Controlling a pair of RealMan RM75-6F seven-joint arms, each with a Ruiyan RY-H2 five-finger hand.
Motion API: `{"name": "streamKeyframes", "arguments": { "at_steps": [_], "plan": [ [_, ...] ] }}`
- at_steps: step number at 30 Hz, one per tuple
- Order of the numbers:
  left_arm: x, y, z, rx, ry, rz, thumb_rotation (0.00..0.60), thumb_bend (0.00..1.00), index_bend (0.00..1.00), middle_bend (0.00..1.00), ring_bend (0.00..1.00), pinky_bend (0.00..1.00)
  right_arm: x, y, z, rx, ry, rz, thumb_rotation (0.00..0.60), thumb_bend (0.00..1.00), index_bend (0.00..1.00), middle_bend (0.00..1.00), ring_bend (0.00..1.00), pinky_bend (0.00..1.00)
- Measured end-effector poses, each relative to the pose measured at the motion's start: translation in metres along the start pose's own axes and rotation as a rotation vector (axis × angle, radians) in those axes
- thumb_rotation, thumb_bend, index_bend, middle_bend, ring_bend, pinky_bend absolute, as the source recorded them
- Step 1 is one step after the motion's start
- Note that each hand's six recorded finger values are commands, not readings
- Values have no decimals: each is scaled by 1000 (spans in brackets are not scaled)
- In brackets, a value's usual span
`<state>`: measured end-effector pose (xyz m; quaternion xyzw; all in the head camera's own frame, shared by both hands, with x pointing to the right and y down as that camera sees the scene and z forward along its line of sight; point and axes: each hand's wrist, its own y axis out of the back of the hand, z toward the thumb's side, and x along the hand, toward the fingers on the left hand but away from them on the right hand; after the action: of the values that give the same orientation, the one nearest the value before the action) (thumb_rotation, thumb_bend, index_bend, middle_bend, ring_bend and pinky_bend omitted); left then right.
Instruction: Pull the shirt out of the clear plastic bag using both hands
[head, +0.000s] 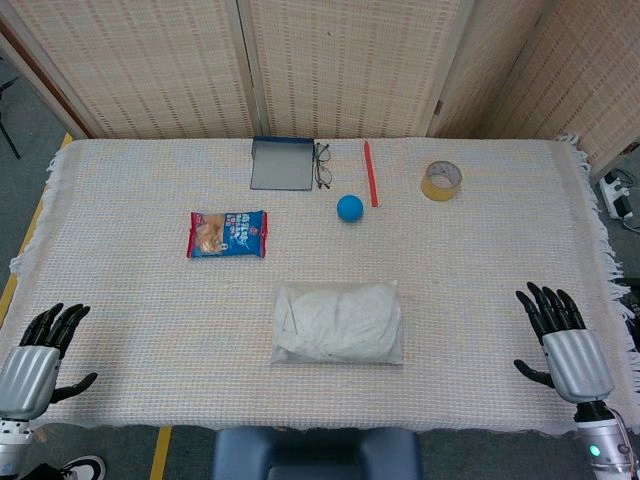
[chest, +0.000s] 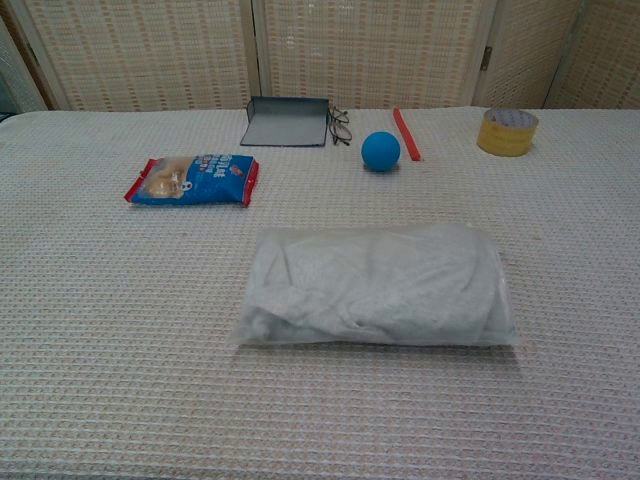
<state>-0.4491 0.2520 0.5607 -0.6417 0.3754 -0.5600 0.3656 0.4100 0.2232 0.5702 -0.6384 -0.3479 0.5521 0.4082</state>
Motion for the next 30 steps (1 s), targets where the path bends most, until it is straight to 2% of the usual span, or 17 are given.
{"name": "streamKeyframes", "arguments": {
  "at_steps": [7,10,13,16,18,21,23,25,28,30],
  "plan": [
    [-2,-1,6,-5,-18,-4,600,186,135,160,24,145,3,2,0,-2,5,-1,600,7,0,0,0,0],
    [-4,-2,11,-21,-44,-2,600,187,155,192,57,169,5,5,1,-6,10,-11,600,8,0,0,0,0],
    [-7,0,22,-71,-92,20,600,186,222,289,126,235,6,6,0,-4,9,-14,600,9,0,0,0,0],
    [-11,-3,36,-154,-151,40,600,183,388,459,238,361,6,6,-1,-2,3,-16,600,12,0,0,0,0],
    [-14,-13,45,-199,-193,21,600,180,430,485,261,407,6,5,0,0,4,-15,600,16,0,0,0,0],
    [-16,-29,53,-208,-222,-39,600,179,439,533,312,476,4,2,3,7,12,-15,600,19,0,0,0,0],
    [-16,-39,61,-222,-245,-84,600,180,447,607,389,562,3,0,5,13,15,-14,600,18,0,0,0,0],
    [-14,-49,74,-241,-289,-127,600,183,453,755,555,703,2,-2,6,22,16,-10,600,18,0,0,0,0],
    [-12,-57,95,-262,-361,-133,600,187,462,949,775,886,0,-6,6,39,10,-3,600,17,0,0,0,0],
    [-10,-62,108,-276,-400,-120,600,195,483,1000,902,978,0,-8,5,49,6,1,600,18,0,0,0,0]
  ]
}}
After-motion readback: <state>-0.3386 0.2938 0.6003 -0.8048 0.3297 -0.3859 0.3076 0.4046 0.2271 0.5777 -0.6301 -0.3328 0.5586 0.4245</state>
